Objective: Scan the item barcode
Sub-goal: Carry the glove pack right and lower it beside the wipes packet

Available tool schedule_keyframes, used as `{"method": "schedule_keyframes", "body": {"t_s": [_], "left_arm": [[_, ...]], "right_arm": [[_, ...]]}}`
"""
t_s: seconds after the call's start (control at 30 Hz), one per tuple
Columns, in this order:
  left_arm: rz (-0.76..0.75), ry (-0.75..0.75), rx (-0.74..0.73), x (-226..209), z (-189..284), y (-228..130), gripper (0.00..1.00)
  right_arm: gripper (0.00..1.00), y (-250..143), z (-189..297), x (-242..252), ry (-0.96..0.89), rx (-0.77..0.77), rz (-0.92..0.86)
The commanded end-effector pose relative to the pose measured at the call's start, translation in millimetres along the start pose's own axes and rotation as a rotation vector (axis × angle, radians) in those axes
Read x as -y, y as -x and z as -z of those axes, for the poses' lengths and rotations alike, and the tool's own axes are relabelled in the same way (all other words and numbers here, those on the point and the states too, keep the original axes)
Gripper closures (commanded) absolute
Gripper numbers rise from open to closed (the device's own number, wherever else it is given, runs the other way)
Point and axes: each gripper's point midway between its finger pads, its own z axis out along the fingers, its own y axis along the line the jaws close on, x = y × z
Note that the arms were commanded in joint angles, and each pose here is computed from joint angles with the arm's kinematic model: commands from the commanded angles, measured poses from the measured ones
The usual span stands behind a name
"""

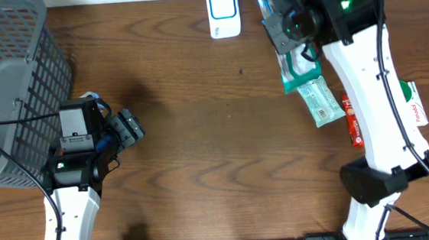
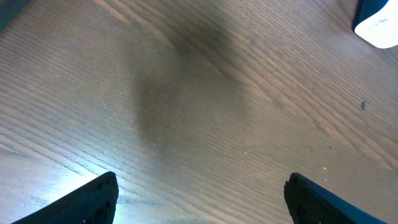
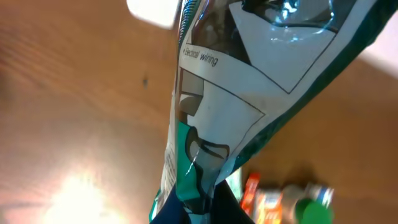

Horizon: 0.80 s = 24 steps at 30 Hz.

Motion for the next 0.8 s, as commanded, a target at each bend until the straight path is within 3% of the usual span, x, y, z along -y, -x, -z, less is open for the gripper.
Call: {"method": "schedule_keyframes", "body": {"t_s": [0.0,0.13,0.3,0.57,0.77], "left_arm": [[-0.003,0.01,0.007,-2,1,2,0.13],[-0.003,0.01,0.007,-2,1,2,0.13],[-0.003,0.01,0.007,-2,1,2,0.13],[-0.003,0.01,0.007,-2,1,2,0.13],[-0.003,0.01,0.007,-2,1,2,0.13]], "right_arm": [[0.99,-25,-27,13,0.027,-0.126,-0.153],[0.99,-63,-71,22,0.017,-0.283,-0.207],[0.99,-96,-124,8,0.048,-0.374,-0.205],[0.99,-151,-189,-11,0.049,-0.448,-0.19],[0.99,-185,-214,20,-0.115,-0.473,-0.176]]}}
